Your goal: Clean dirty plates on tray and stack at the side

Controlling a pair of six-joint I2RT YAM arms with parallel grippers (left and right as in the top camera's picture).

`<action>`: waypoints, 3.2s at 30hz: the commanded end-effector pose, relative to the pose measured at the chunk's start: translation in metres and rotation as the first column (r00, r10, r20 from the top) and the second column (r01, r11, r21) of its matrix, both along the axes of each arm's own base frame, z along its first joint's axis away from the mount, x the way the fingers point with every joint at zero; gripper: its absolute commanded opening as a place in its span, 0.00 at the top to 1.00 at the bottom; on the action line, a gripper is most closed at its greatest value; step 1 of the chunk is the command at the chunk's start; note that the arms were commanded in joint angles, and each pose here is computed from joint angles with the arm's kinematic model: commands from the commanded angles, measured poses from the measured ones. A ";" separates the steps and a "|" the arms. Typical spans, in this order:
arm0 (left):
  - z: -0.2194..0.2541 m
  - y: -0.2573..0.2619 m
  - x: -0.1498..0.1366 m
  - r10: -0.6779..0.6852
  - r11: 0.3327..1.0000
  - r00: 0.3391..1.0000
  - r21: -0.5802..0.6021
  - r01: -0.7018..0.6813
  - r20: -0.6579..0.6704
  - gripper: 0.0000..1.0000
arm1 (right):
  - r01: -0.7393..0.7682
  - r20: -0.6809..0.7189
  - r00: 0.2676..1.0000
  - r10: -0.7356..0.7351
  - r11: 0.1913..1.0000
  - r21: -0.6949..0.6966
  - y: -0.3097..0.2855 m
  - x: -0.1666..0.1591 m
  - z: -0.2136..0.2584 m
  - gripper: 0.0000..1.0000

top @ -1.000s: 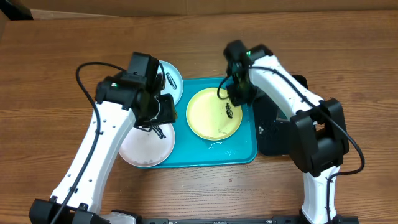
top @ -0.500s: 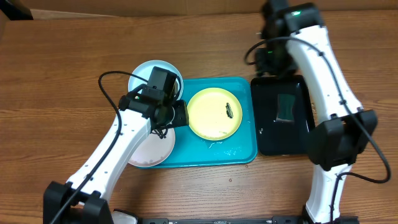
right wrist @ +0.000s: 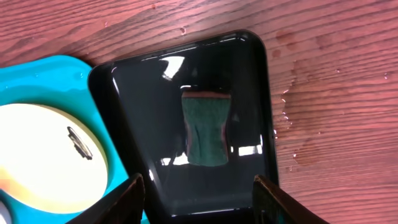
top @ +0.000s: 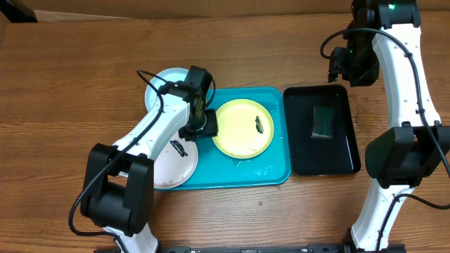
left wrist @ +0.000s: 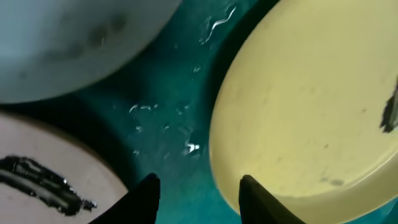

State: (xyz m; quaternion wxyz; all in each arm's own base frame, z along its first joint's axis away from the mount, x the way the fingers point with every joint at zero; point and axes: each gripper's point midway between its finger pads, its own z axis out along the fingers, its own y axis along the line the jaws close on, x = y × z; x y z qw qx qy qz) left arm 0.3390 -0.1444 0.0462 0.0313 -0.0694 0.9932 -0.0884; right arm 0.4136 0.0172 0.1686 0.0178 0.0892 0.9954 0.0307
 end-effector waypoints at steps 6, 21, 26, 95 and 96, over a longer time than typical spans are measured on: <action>0.005 -0.018 0.016 -0.040 0.999 0.997 -0.007 0.040 0.072 0.65 | -0.018 0.032 0.999 0.018 1.000 0.010 0.010 0.003 0.009 0.44; -0.018 -0.017 0.016 -0.044 0.992 0.997 0.122 0.035 0.071 0.66 | -0.019 0.031 0.999 0.019 1.000 0.010 0.011 0.003 0.009 0.44; -0.018 -0.017 0.016 -0.043 0.992 0.997 0.123 0.035 0.071 0.66 | -0.019 0.031 0.999 0.019 1.000 0.010 0.011 0.003 0.009 0.44; -0.037 -0.003 0.004 -0.042 0.983 0.998 0.180 0.032 0.051 0.95 | 0.074 -0.217 0.971 -0.098 0.990 -0.119 0.019 -0.048 -0.060 0.35; -0.037 -0.003 0.004 -0.042 0.983 0.998 0.180 0.032 0.051 0.95 | 0.072 -0.225 0.969 -0.099 0.989 -0.127 0.017 -0.049 -0.064 0.35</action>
